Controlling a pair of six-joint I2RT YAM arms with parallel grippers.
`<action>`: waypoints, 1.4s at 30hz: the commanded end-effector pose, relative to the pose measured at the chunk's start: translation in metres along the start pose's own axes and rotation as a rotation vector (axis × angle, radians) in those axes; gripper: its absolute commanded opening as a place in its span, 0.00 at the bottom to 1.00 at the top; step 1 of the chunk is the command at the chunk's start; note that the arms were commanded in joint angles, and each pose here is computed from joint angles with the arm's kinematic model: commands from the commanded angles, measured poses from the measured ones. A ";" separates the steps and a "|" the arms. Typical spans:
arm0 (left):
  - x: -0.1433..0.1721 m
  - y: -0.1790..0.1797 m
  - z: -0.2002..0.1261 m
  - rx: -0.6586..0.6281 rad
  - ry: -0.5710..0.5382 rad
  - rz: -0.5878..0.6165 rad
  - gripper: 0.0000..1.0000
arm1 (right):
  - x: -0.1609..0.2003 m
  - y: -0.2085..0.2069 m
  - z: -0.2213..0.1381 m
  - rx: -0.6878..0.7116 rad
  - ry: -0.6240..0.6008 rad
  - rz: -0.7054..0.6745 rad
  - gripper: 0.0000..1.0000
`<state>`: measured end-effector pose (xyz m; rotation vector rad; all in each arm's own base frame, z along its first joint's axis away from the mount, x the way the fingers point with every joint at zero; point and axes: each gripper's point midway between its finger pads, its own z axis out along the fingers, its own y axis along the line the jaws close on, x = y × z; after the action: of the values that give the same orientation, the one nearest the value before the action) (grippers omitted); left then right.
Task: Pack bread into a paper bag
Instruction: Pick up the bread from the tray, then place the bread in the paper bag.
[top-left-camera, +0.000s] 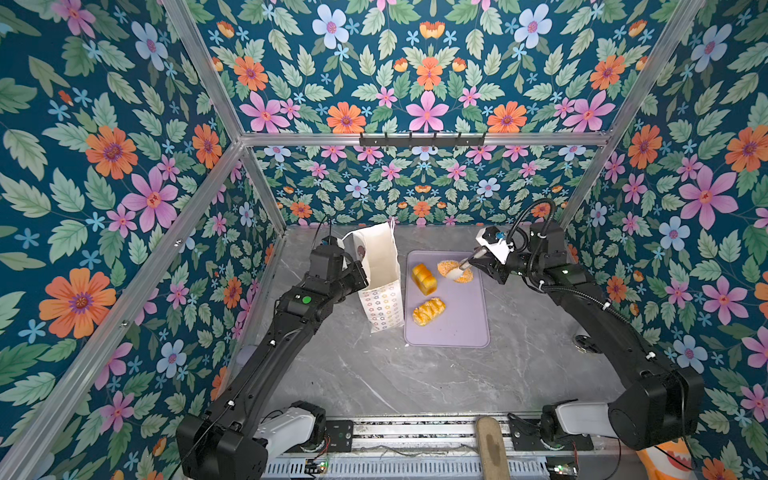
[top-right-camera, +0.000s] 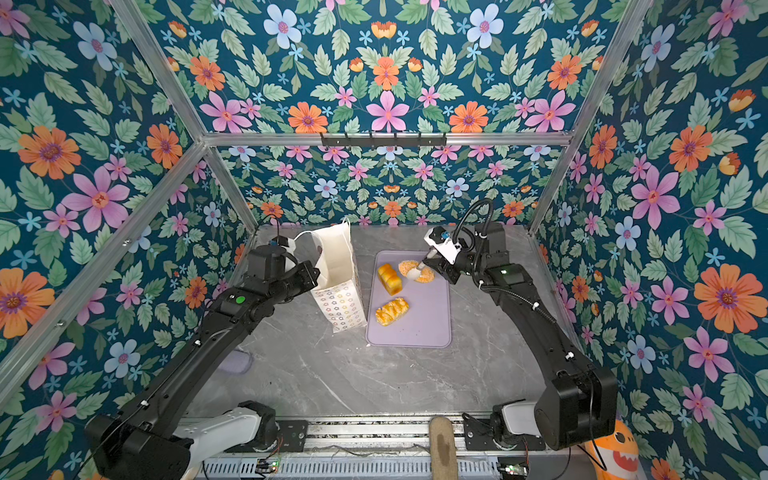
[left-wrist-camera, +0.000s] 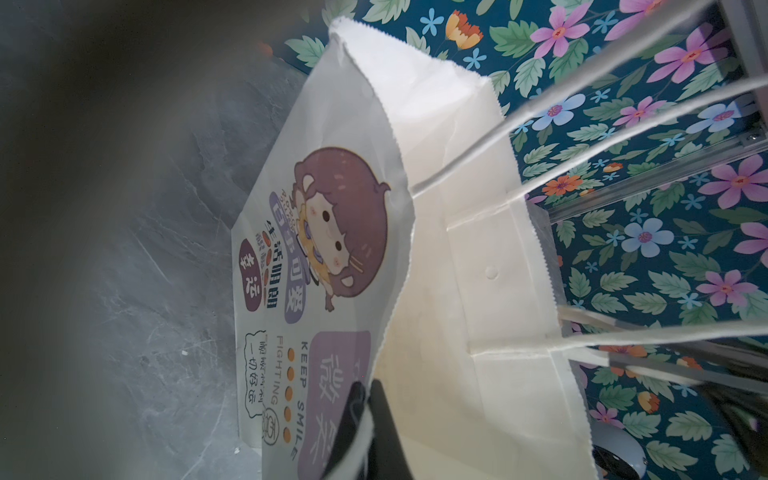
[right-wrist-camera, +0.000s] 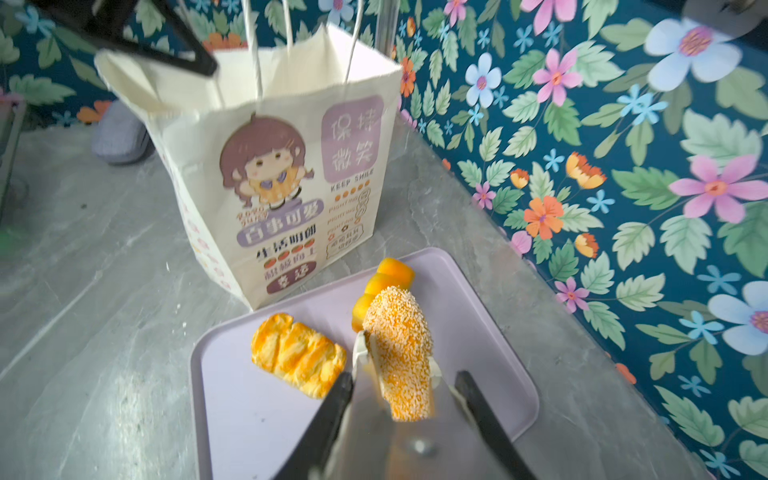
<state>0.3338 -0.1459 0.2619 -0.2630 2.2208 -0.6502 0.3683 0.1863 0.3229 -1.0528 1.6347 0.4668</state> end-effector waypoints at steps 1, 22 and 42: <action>0.001 -0.001 0.001 0.006 0.007 0.005 0.00 | -0.032 0.008 -0.010 -0.053 -0.077 0.120 0.33; 0.000 -0.002 0.002 0.012 0.005 0.004 0.00 | -0.172 0.047 -0.046 -0.053 -0.334 0.124 0.36; -0.012 -0.014 -0.007 0.045 -0.024 -0.001 0.00 | -0.233 0.080 -0.020 -0.042 -0.435 0.152 0.36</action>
<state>0.3365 -0.1512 0.2790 -0.2502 2.1786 -0.6973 0.2948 0.3059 0.5018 -0.8497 1.3973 0.7967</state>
